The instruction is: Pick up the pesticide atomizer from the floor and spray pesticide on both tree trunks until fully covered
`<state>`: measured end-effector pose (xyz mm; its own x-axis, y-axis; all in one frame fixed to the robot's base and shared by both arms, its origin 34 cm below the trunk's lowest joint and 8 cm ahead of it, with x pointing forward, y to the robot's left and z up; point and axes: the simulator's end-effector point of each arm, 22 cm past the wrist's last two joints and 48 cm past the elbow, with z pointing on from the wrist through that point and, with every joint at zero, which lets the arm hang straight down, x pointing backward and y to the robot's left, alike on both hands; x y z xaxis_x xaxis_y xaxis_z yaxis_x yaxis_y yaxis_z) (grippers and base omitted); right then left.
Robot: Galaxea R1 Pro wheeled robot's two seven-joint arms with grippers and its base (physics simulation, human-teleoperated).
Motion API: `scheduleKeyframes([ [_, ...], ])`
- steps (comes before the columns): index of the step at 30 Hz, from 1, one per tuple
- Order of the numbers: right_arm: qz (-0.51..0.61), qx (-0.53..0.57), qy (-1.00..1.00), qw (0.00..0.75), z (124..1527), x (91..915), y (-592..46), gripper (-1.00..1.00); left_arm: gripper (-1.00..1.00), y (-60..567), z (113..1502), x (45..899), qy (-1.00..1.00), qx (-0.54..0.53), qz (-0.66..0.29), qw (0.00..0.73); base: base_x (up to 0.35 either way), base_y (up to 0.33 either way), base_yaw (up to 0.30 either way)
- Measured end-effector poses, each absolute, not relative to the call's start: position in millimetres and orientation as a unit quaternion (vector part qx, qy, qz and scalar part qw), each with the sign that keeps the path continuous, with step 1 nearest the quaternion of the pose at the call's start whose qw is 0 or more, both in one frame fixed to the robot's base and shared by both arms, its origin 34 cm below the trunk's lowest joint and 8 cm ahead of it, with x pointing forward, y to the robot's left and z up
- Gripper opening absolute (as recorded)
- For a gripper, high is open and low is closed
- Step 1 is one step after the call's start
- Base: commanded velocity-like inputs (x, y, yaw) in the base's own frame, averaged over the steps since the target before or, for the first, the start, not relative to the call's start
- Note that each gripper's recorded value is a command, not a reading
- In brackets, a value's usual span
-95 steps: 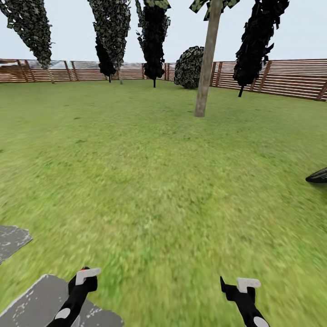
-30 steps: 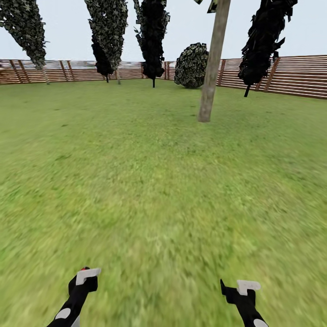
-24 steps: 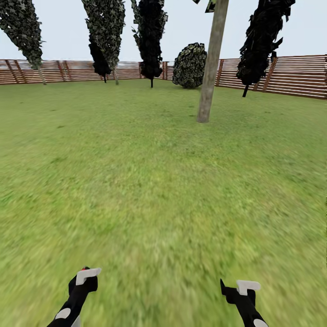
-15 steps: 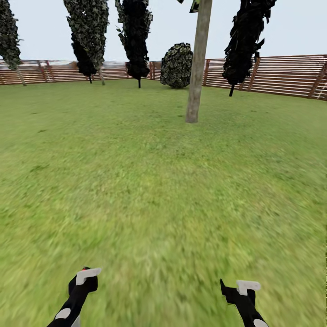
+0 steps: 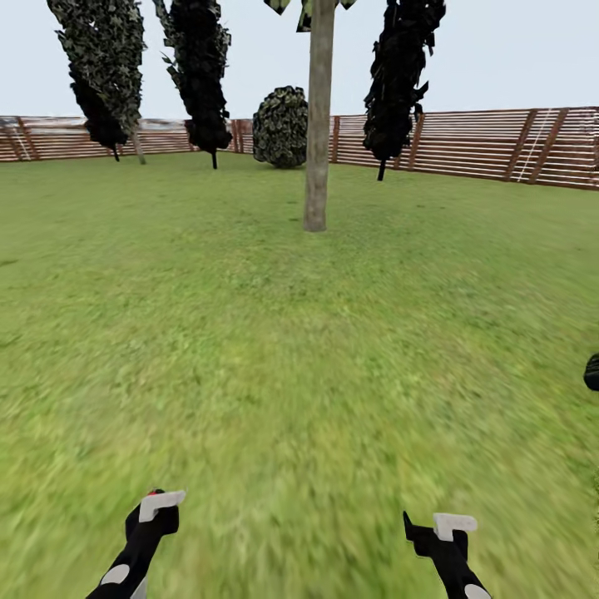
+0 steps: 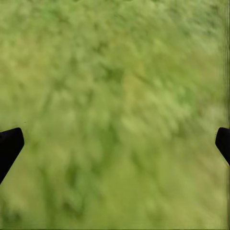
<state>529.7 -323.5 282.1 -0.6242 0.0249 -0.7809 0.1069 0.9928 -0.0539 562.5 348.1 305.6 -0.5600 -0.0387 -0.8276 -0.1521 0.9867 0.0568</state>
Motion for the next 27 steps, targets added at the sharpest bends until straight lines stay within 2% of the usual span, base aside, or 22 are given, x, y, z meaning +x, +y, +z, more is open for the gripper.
scheduleKeyframes([
  [9,-0.047,0.037,0.898,0.436,285.6,532.0,-323.5,1.0,-1.0,348.1,309.7,565.0,0.879,-0.054,0.061,0.47,0.338,0.0,-0.197],
  [27,-0.047,0.037,0.896,0.439,289.1,534.2,-323.5,1.0,-1.0,348.4,313.8,567.3,0.877,-0.055,0.061,0.474,0.338,0.058,-0.008],
])
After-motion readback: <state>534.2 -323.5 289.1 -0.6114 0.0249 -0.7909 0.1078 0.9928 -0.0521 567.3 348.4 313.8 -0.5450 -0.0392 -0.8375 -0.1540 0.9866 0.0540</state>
